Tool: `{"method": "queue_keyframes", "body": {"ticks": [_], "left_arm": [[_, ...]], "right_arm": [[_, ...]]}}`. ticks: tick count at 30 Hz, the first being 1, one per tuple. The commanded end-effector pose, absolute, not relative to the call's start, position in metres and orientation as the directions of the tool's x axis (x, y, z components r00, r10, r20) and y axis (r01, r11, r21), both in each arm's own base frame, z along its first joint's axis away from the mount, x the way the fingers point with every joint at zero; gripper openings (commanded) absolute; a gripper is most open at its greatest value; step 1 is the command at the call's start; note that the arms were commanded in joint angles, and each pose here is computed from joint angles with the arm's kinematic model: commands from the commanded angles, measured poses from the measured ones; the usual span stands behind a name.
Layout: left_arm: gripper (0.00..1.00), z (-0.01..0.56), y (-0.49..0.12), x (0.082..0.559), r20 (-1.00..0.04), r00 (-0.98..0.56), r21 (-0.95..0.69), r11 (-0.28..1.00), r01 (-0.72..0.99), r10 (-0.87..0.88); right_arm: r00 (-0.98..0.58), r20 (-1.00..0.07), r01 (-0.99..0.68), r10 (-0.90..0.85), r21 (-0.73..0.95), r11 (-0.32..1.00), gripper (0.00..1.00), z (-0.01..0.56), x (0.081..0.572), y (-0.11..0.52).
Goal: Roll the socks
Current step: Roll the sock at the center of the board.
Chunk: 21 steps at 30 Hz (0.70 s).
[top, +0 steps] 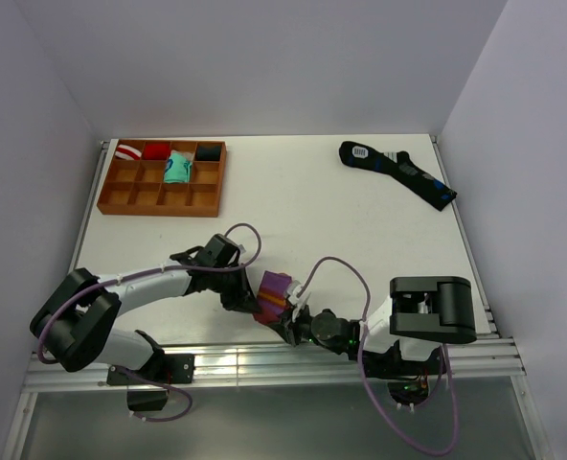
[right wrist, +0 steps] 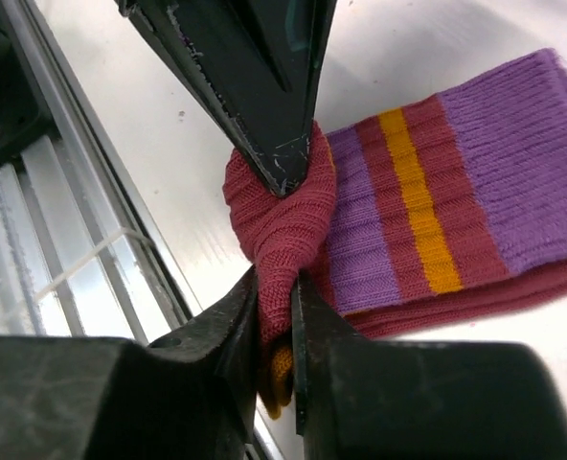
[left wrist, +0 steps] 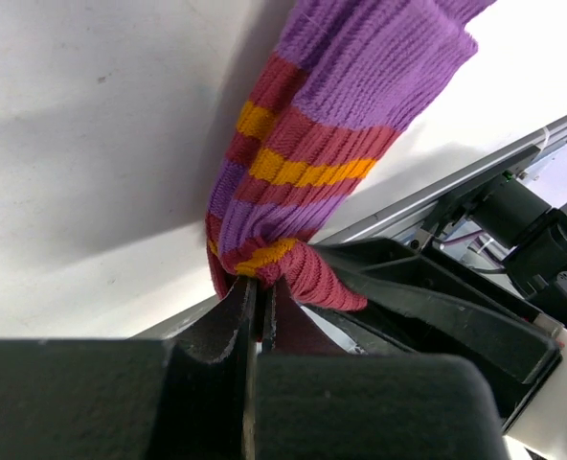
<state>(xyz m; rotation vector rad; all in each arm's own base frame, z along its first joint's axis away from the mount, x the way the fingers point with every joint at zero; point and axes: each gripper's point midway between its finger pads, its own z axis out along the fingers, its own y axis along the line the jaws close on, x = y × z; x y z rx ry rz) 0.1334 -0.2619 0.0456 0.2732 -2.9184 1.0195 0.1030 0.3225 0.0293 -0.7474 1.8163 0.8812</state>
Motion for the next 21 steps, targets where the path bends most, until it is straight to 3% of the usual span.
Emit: {"method": "queue_keyframes", "body": {"ticks": [1, 6, 16, 21], "left_arm": [[0.01, 0.054, -0.270, 0.136, 0.093, -0.985, -0.662, 0.730, -0.170, -0.145], [0.06, 0.054, -0.267, 0.141, 0.054, -0.985, -0.663, 0.732, -0.158, -0.163], [0.37, 0.070, -0.266, 0.165, -0.157, -0.971, -0.701, 0.713, -0.017, -0.178], [0.39, 0.082, -0.263, 0.184, -0.302, -0.926, -0.716, 0.696, 0.062, -0.228]], "right_arm": [[-0.412, -0.909, -0.770, -0.061, 0.311, 0.557, 0.17, 0.032, 0.104, 0.323], [-0.553, -0.833, -0.717, -0.031, 0.457, 0.526, 0.15, 0.027, 0.108, 0.318], [-0.812, -0.578, -0.516, -0.084, 0.642, 0.567, 0.13, 0.017, 0.109, 0.323], [-0.907, -0.417, -0.376, -0.057, 0.742, 0.556, 0.13, 0.028, 0.111, 0.320]]}}
